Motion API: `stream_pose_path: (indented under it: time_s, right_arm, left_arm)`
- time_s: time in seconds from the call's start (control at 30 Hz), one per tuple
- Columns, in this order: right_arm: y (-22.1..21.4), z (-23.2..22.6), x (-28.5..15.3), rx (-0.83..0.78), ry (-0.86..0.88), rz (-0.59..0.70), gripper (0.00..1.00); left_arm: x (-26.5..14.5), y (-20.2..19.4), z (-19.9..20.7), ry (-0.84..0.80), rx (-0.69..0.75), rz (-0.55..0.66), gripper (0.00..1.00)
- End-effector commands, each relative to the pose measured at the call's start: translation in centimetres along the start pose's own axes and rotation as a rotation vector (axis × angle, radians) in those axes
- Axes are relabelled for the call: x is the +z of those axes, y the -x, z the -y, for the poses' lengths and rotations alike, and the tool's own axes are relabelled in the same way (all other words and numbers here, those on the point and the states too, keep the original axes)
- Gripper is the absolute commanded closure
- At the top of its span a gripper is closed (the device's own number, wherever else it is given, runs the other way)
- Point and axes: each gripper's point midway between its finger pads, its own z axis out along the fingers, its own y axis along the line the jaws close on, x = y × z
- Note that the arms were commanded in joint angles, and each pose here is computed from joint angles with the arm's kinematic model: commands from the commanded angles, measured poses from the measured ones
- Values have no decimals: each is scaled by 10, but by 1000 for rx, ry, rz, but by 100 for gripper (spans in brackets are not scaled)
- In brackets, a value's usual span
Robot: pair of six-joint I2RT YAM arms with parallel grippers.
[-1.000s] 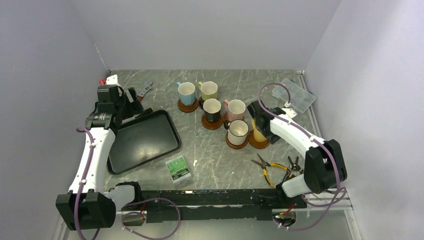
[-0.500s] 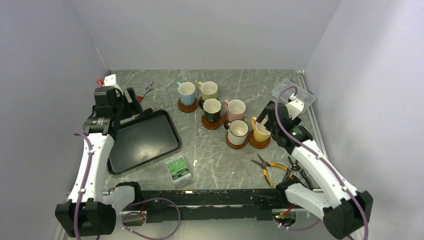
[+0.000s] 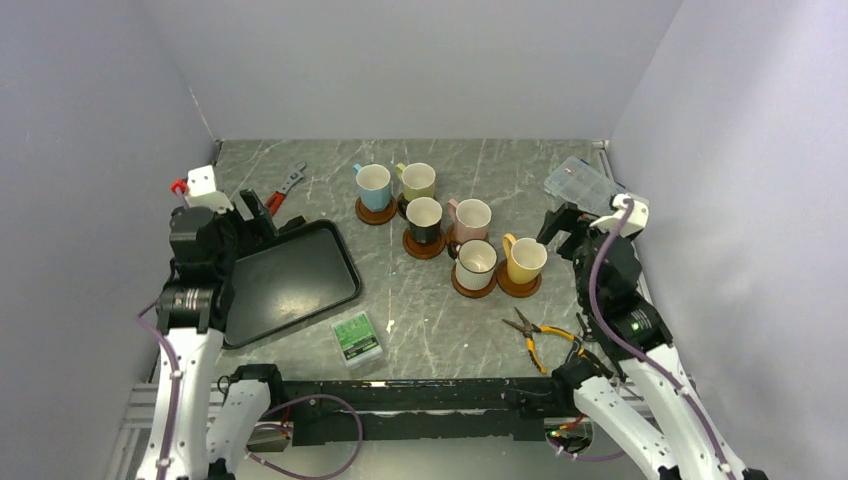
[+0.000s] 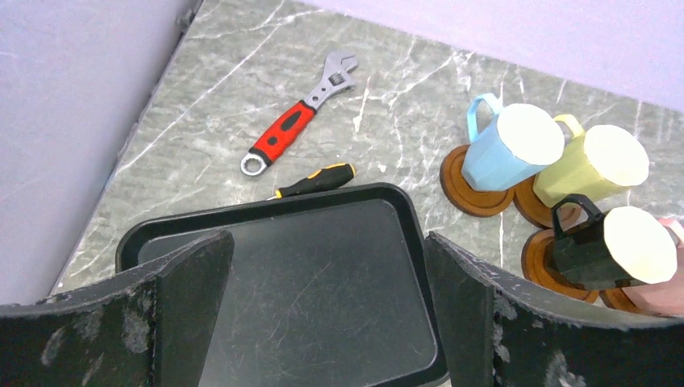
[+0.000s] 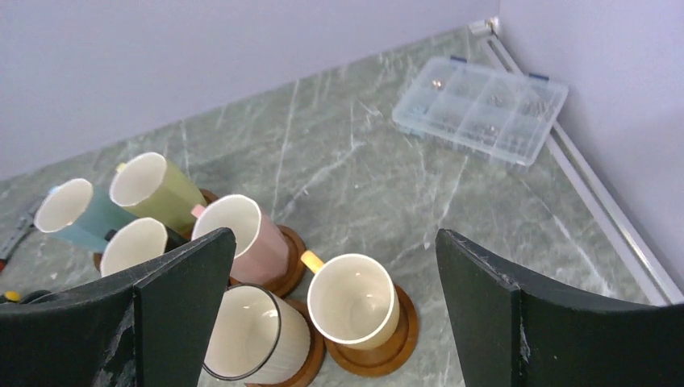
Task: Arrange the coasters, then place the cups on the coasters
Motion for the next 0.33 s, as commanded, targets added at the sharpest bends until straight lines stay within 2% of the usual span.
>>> stream_pose_path:
  time_s: [0.0, 0.3]
  right_arm:
    - [18, -7, -8, -34, 82, 97, 0]
    - [17, -7, -8, -21, 81, 98, 0]
  left_arm:
    - [-18, 24, 4, -43, 41, 172, 6]
    - [-17, 23, 1, -30, 40, 171, 6]
